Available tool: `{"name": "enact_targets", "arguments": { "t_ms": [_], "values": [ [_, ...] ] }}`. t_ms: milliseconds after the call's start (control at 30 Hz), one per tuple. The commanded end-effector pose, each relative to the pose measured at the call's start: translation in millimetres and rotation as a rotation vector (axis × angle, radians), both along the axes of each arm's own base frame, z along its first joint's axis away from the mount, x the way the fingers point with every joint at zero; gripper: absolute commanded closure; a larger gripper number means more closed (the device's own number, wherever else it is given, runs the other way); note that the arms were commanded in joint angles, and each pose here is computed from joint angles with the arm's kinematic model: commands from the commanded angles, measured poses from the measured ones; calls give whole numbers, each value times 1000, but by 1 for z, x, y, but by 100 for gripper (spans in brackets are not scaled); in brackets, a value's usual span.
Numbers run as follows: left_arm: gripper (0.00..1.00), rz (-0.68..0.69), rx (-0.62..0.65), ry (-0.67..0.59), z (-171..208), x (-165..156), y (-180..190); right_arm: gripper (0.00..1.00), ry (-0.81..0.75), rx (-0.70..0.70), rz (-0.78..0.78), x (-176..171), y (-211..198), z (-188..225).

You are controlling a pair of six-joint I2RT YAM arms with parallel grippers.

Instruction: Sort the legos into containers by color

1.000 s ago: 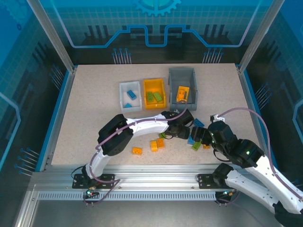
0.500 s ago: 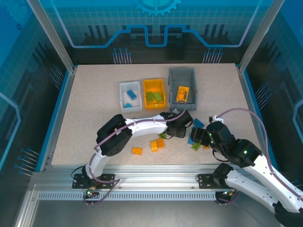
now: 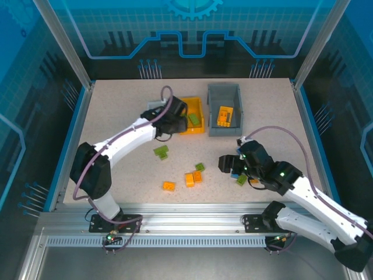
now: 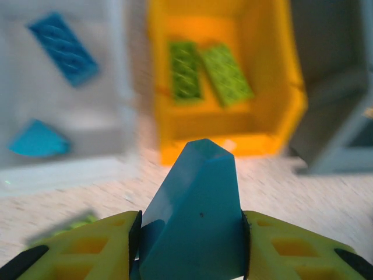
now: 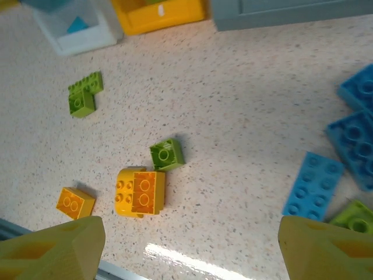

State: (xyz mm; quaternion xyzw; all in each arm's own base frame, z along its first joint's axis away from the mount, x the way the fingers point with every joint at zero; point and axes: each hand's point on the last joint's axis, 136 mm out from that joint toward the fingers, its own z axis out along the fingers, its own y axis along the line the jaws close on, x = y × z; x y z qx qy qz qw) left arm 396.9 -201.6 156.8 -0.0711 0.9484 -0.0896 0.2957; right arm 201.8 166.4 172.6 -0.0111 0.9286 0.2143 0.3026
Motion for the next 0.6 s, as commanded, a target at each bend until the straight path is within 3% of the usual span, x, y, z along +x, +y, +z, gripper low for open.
{"name": "enact_targets", "arguments": {
  "t_ms": [0, 167, 333, 567],
  "values": [
    [62, 3, 85, 50, -15, 11, 35, 21, -61, 55, 113, 9, 35, 21],
    [62, 69, 104, 93, -35, 43, 68, 21, -59, 44, 138, 15, 53, 18],
    [60, 71, 114, 135, -53, 67, 71, 21, -42, 33, 140, 17, 58, 9],
    [44, 98, 121, 185, -71, 70, 74, 21, 5, -9, 131, 17, 60, -7]
  ]
}}
